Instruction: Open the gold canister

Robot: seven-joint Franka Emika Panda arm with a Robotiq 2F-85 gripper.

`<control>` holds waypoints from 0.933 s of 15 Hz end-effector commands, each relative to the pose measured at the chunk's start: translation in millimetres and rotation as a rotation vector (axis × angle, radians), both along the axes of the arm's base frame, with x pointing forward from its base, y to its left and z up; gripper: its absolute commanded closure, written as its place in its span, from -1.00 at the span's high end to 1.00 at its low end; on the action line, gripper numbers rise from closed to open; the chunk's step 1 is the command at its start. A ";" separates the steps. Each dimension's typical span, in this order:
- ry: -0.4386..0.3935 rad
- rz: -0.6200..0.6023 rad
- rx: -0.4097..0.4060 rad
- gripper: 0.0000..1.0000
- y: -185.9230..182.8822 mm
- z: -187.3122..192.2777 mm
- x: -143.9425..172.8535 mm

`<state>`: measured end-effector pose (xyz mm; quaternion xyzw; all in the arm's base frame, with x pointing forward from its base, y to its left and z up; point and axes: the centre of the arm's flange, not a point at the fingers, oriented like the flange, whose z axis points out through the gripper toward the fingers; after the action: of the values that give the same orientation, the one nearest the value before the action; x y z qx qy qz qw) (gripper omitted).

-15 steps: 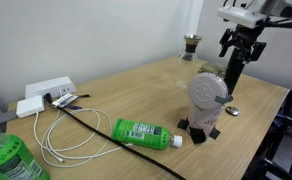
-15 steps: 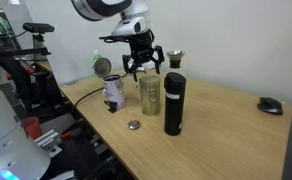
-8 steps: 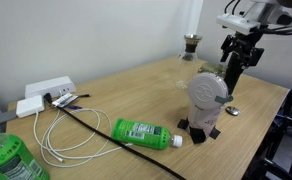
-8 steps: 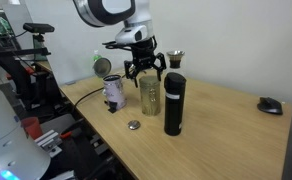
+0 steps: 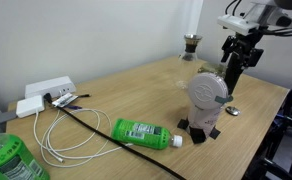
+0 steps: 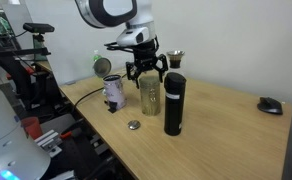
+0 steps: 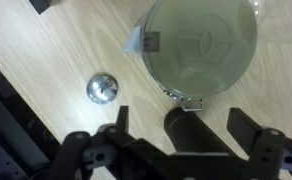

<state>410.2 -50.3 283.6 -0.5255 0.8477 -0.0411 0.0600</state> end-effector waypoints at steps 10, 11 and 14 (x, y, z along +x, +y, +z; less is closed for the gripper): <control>-0.031 -0.032 0.010 0.50 -2.1 -11.1 5.6; -0.028 -0.031 0.010 0.37 -1.4 -12.6 5.6; -0.033 -0.029 0.007 -0.19 1.6 -12.9 6.1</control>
<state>412.4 -51.1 275.2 -0.5186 0.8514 -0.0412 0.0670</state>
